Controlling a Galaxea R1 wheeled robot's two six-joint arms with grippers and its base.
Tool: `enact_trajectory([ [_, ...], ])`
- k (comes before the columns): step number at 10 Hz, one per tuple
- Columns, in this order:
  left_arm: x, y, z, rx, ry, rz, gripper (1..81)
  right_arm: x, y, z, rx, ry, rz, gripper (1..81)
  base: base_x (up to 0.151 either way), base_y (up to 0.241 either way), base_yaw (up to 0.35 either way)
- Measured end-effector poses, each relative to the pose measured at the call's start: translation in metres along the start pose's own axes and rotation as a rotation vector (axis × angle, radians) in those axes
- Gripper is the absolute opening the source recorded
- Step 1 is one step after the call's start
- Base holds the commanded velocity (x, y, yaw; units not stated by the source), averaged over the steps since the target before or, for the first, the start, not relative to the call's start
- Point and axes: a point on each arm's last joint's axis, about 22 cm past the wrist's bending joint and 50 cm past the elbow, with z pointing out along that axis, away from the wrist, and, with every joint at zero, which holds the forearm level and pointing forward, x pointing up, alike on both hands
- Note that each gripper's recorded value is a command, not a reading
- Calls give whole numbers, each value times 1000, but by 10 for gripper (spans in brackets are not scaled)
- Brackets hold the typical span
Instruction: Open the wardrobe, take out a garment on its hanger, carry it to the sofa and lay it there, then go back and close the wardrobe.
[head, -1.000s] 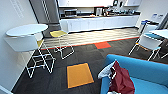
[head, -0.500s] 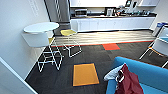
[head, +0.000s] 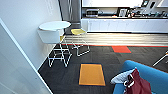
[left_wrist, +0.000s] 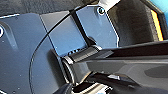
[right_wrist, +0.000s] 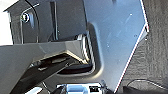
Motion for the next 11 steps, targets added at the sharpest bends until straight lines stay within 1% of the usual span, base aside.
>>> enact_trajectory([
  [2,-2,0,0,0,-2,-1,811,-6,2,-1,-3,-7,3,811,0,0,282],
  [7,0,7,3,-7,-1,8,811,-3,7,-2,-9,-5,1,811,0,0,286],
  [11,-3,5,5,6,-9,11,811,-2,7,-2,-9,-3,1,811,0,0,289],
])
